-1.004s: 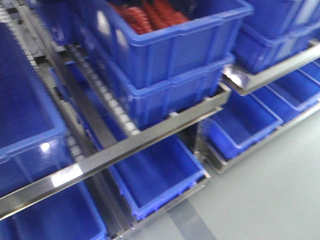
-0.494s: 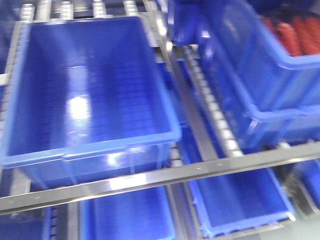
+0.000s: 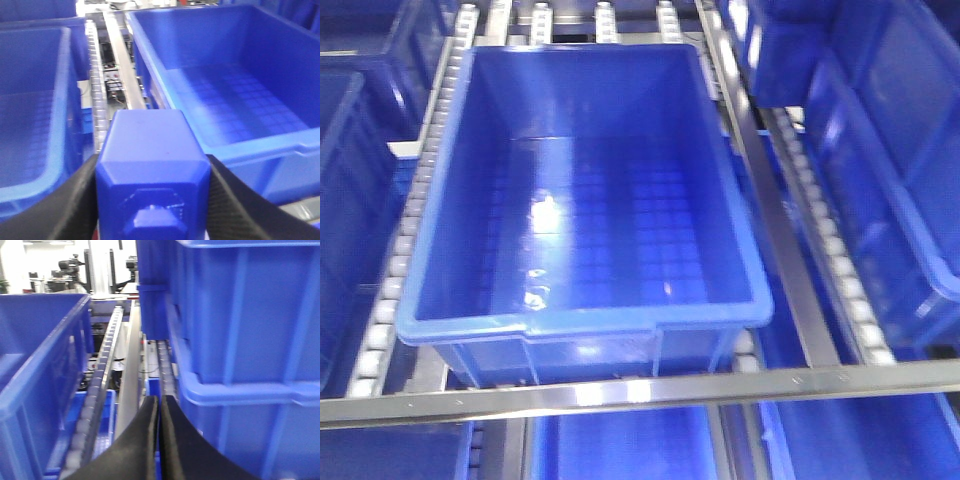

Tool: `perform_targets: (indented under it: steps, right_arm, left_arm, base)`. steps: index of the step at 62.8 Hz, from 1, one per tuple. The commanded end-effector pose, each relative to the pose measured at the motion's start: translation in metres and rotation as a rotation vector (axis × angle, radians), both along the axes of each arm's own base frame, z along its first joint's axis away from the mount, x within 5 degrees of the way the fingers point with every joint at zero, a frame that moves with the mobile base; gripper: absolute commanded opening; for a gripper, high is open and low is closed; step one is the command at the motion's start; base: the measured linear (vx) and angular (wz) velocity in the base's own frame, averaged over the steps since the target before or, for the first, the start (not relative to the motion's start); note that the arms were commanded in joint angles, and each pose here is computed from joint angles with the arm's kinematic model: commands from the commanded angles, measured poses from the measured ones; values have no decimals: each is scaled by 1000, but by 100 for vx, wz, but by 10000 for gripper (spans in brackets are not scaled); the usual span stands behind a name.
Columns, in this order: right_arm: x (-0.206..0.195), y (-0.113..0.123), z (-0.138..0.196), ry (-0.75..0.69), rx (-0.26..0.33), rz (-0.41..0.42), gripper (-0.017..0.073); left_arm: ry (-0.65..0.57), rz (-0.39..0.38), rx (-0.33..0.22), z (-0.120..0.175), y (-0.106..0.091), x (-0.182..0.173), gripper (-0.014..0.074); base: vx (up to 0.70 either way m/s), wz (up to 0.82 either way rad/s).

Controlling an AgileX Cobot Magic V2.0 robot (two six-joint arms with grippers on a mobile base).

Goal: Pour parts from conveyor to right shelf
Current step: 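Turn the base to face the shelf with an empty blue bin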

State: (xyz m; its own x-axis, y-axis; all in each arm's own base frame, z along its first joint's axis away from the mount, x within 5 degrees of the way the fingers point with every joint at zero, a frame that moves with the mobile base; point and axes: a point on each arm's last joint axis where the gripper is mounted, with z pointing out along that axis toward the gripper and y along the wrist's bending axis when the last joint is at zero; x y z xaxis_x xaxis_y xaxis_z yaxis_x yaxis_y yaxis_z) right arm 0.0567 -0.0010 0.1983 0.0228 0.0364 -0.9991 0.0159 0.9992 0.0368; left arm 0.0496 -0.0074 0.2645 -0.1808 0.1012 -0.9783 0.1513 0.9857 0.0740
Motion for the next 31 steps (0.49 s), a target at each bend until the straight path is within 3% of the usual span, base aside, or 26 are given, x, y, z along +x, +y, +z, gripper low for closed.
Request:
perform_targets:
  steps: [1, 31]
  right_arm:
    - [-1, 0, 3, -73, -7, 2, -10]
    - [-1, 0, 3, -73, -7, 2, -10]
  left_arm:
    - [-94, -1, -21, 16, 0, 1, -6]
    - [-94, -1, -21, 16, 0, 1, -6]
  base:
    - [12, 22]
    - [16, 9]
